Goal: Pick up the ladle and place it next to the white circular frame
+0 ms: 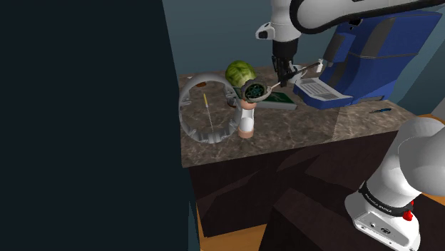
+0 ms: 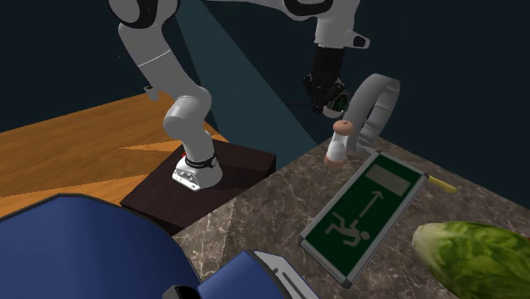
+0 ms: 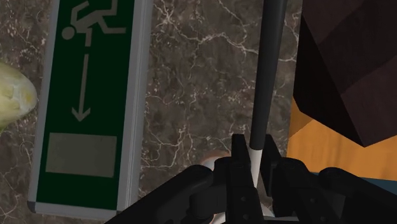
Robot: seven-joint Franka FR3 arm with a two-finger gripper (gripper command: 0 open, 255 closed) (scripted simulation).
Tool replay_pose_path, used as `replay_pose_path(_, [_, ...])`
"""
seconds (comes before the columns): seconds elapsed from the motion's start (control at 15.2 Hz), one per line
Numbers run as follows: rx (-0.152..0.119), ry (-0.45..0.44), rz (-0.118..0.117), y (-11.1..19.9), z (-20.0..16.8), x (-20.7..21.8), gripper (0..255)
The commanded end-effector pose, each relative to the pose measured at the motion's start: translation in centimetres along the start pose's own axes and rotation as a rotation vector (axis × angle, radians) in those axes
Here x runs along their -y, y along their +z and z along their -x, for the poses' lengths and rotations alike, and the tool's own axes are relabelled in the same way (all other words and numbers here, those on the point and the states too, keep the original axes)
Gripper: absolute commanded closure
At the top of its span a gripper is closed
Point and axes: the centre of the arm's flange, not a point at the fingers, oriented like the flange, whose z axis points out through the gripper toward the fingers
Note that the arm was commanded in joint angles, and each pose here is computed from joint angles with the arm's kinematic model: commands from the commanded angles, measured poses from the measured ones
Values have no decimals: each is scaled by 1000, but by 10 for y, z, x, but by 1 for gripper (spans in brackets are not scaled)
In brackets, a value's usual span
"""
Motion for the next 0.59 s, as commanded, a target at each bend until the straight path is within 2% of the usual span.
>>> replay_pose_path(0.0, [-1, 0, 1, 9, -2, 1, 255])
replay_pose_path(0.53, [-1, 0, 1, 51, -10, 5, 255])
